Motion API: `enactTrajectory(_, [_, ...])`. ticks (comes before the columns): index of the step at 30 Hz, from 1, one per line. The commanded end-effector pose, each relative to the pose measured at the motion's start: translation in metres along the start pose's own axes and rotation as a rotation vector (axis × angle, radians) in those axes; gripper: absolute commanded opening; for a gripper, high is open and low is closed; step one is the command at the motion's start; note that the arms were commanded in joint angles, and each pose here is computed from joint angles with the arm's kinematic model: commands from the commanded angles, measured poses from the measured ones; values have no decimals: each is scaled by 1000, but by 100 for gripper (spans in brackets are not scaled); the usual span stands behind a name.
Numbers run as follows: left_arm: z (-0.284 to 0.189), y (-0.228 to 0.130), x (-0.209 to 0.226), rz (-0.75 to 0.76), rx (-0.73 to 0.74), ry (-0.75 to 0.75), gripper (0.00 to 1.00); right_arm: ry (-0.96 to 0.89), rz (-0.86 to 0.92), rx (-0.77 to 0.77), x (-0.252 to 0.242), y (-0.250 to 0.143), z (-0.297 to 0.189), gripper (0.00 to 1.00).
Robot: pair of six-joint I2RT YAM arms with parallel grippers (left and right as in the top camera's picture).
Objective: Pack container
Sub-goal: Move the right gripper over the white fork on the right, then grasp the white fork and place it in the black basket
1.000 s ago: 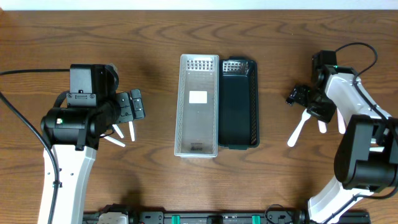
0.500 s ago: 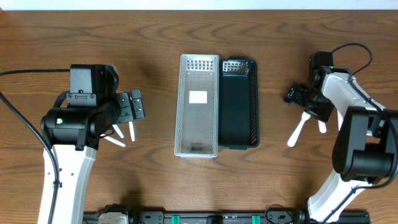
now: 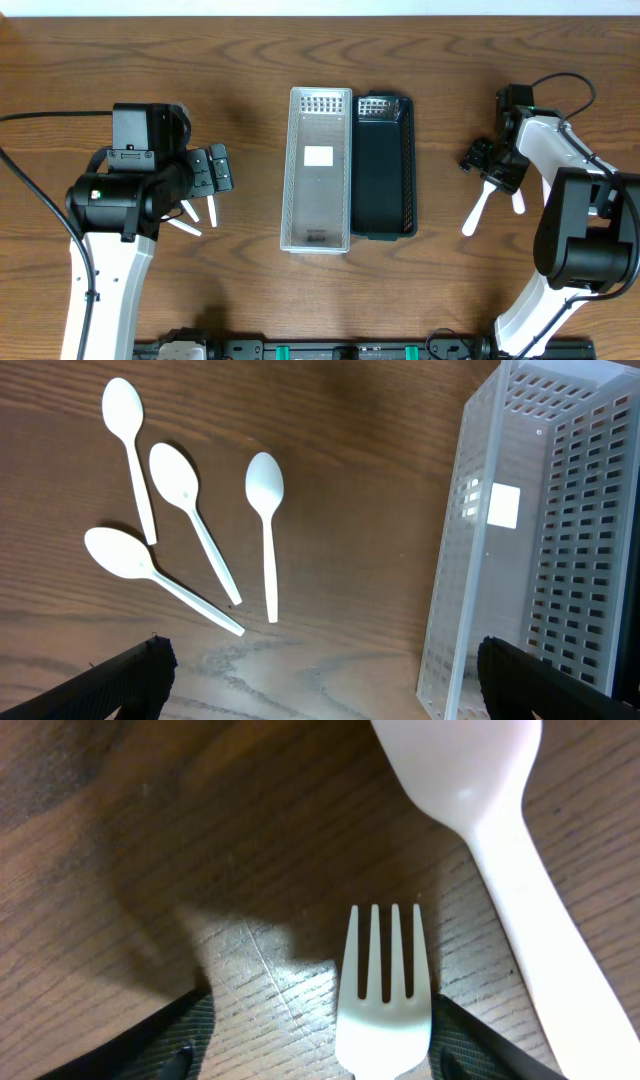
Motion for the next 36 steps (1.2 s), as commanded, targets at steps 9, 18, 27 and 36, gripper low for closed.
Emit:
enactTrajectory(9, [-4,4,0,13,-13,0,98,-53,1,44,-6,-6,14,36])
enactTrajectory(18, [-4,4,0,13,-13,0,98,-53,0,45,-6,-6,14,29])
enactTrajectory(27, [-4,4,0,13,-13,0,98,-29,-4,-5,-4,-2,-9,1])
enactTrajectory(36, [-4,4,0,13,-13,0,98,136,-140,-320,24,-4,-138,1])
Point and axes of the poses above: each gripper's point midway between its finger pads, its own z axis out along the fingers, its own x axis along the line the jaws close on, y = z × x, the point moved 7 cm from there along -z, back along the fingers, and after that the axes turned 2 degrees about -z, right-handed, at the moved point
